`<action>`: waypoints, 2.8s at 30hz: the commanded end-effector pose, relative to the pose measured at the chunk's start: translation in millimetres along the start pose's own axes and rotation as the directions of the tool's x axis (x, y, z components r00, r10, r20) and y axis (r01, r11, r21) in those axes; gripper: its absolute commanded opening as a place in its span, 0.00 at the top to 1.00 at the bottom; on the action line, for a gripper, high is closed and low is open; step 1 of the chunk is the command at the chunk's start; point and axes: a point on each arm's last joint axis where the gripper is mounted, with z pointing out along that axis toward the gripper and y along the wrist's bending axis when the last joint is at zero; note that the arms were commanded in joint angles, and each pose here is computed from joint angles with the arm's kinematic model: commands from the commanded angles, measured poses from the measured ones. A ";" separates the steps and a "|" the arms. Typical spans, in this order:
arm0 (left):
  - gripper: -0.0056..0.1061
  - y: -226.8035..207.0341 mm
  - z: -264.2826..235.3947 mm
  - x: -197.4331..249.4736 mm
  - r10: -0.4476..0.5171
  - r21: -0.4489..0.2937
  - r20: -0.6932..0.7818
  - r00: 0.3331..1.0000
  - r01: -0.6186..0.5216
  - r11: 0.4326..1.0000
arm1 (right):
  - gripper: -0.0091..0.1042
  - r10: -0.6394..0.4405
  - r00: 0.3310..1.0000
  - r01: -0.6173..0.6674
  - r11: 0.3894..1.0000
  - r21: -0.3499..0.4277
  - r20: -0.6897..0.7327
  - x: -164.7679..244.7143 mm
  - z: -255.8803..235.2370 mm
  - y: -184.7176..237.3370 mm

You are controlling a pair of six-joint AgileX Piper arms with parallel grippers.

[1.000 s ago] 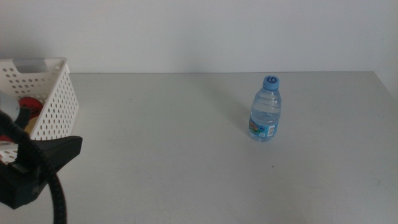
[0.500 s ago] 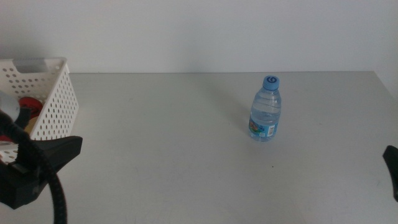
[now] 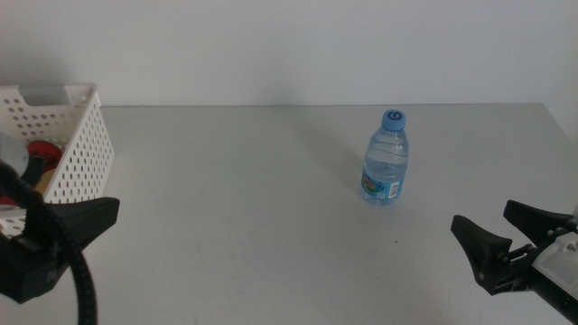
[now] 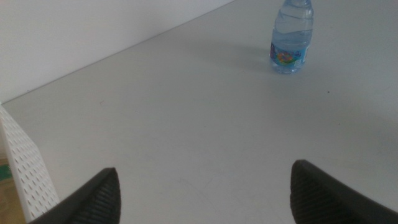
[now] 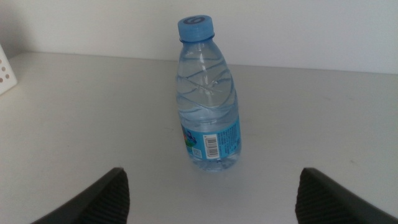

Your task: Use arms to grab the bottles and put them into the dustbin to the left of the table.

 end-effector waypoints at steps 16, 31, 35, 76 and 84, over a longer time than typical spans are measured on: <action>0.11 1.1 -3.6 -12.8 -0.016 -0.011 0.089 0.996 0.017 1.000 | 0.09 0.044 0.990 -0.022 0.986 -0.165 0.135 15.4 68.8 -0.9; 0.11 1.1 -3.6 -12.8 -0.016 -0.011 0.089 0.996 0.017 1.000 | 0.09 -0.094 0.978 0.122 0.982 -0.143 0.187 -19.7 141.8 -11.4; 0.11 1.1 -3.6 -12.8 -0.016 -0.011 0.089 0.996 0.017 1.000 | 0.09 -0.127 0.976 0.152 0.978 -0.142 0.175 -29.0 156.2 -12.7; 0.11 1.1 -3.6 -12.8 -0.016 -0.011 0.089 0.996 0.017 1.000 | 0.93 -0.213 0.963 0.260 0.892 -0.369 0.163 -73.9 240.2 51.1; 0.11 1.1 -3.6 -12.8 -0.015 -0.011 0.089 0.996 0.016 1.000 | 0.93 -0.230 0.955 0.290 0.852 -0.436 0.186 -86.2 276.1 115.0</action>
